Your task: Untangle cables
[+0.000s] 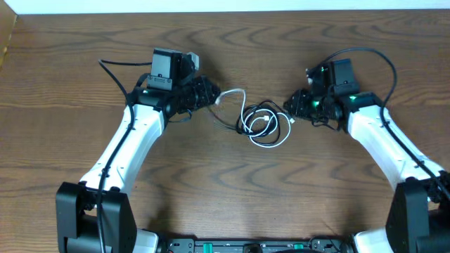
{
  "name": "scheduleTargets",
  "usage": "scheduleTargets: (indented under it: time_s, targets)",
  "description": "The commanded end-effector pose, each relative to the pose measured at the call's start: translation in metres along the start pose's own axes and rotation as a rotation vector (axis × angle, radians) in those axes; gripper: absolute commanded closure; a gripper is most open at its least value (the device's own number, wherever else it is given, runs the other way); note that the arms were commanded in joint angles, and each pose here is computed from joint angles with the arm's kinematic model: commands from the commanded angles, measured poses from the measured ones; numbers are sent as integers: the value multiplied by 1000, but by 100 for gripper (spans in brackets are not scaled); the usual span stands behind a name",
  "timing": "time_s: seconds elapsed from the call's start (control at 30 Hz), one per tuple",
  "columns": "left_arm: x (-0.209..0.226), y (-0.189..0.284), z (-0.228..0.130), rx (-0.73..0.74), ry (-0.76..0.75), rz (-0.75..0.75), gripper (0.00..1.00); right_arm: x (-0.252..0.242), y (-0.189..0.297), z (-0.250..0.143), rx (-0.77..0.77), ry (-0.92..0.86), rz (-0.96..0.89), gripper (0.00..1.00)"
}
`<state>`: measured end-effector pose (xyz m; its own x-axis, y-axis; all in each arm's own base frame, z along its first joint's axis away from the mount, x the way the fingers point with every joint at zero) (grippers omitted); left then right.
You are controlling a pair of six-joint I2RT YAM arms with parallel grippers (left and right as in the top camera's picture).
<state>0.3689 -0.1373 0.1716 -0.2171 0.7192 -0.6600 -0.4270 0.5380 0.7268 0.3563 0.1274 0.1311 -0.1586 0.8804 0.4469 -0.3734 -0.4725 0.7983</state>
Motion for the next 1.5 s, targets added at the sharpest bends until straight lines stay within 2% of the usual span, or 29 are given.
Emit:
scheduleTargets:
  time_s: [0.0, 0.07, 0.13, 0.27, 0.4, 0.57, 0.63, 1.0, 1.07, 1.13, 1.23, 1.47]
  targets:
    - [5, -2, -3, -32, -146, 101, 55, -8, 6, 7, -27, -67, -34, 61]
    - [7, -3, -7, -25, -222, 137, 47, -13, 8, 7, -24, -81, -42, 57]
    - [4, -6, -16, 8, -319, 138, 47, -19, 10, 7, -21, -93, -50, 56]
    - [-14, -28, -58, 125, -546, 122, 47, -38, 17, 10, -31, -124, -75, 56]
    - [-20, -72, -88, 191, -640, 128, 47, -51, 23, 8, -22, -122, -93, 55]
    - [-24, -112, -95, 175, -687, 90, 51, -54, 24, 3, 0, -104, -99, 55]
    - [-19, -127, -95, 153, -687, 121, 54, -54, 24, 1, 8, -107, -100, 55]
    - [-2, -140, -100, 171, -686, 194, 62, -54, 24, -1, 21, -94, -101, 49]
    - [-8, -140, -106, 202, -687, 138, 65, -54, 24, -1, 21, -92, -101, 46]
    - [-25, -136, -119, 285, -712, -17, 66, -54, 24, -1, 22, -80, -101, 43]
    - [-40, -132, -127, 339, -705, -146, 65, -54, 24, -1, 22, -75, -101, 41]
    - [-28, -132, -131, 357, -774, -88, 65, -54, 24, -2, 25, -77, -102, 40]
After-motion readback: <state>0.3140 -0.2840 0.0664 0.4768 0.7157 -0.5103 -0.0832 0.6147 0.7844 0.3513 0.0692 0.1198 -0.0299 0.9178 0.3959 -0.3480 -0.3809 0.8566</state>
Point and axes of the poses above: each gripper's point midway between its finger pads, its own y axis back along the fingers, its own x axis along the line the jaws close on, z = x × y, the point moved 4 cm from there along y, back along the fingers, and after that the axes turned 14 degrees about y, right-handed, at the moved point
